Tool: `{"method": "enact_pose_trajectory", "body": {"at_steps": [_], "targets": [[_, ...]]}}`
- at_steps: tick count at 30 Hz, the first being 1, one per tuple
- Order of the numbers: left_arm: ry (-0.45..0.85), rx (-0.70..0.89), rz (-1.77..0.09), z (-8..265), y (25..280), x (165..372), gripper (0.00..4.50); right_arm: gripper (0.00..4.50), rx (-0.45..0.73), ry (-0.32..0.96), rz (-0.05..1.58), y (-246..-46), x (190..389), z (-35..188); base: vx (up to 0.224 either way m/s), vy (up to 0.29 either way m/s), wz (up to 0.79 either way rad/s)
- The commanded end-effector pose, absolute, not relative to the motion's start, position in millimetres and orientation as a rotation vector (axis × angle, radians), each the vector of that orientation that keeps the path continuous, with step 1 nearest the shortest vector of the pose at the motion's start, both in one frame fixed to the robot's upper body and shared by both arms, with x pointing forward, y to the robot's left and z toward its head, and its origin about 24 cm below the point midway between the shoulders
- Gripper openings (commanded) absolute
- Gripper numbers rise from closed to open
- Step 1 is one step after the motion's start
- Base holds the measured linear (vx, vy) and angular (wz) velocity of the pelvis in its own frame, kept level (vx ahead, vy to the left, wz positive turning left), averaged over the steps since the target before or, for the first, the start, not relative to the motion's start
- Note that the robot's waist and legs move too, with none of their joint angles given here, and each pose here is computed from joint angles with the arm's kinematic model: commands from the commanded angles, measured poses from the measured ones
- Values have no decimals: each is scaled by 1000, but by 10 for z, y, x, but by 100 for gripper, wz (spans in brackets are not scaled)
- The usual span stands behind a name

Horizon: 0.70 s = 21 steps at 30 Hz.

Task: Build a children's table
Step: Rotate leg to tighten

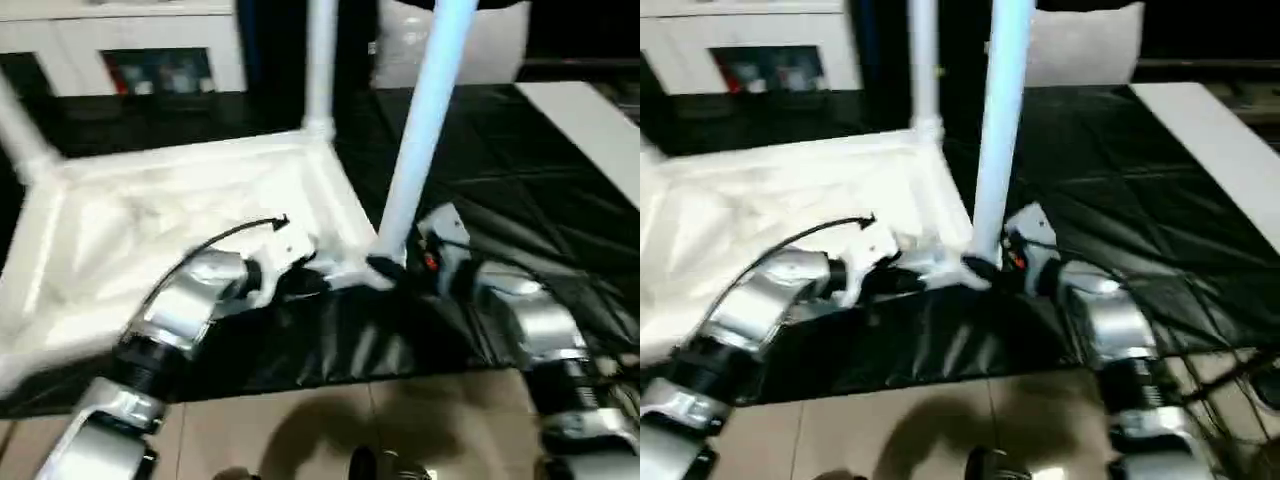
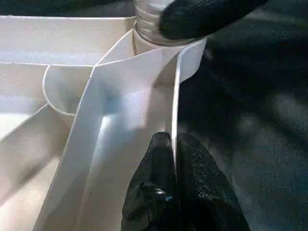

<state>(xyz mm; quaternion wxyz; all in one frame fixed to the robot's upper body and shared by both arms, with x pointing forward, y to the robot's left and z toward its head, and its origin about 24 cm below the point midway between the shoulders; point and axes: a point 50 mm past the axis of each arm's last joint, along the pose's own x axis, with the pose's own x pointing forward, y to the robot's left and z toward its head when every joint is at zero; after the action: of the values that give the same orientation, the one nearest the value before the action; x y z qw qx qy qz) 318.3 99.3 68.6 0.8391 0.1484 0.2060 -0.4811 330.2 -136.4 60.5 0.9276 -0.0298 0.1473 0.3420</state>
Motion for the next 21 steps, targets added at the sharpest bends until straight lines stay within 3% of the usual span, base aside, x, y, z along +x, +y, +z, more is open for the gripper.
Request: {"method": "enact_pose_trajectory", "body": {"at_steps": [1,5,7,12,18,21], "targets": [[363,260,-904,811,793,3229,0,272,-2,328,783,-867,3260,588,0,0,0],[352,228,-846,847,681,3212,0,272,-32,329,681,-811,3310,557,0,0,0],[361,242,-841,835,665,3198,0,342,-4,312,674,-805,3306,560,0,0,0],[371,288,-834,812,731,3205,0,370,6,292,688,-852,3279,575,0,0,0],[379,341,-885,779,841,3168,0,437,-39,241,739,-1076,3218,630,0,0,0],[384,369,-921,755,894,3159,0,445,-73,225,788,-1197,3177,650,0,0,0]]}}
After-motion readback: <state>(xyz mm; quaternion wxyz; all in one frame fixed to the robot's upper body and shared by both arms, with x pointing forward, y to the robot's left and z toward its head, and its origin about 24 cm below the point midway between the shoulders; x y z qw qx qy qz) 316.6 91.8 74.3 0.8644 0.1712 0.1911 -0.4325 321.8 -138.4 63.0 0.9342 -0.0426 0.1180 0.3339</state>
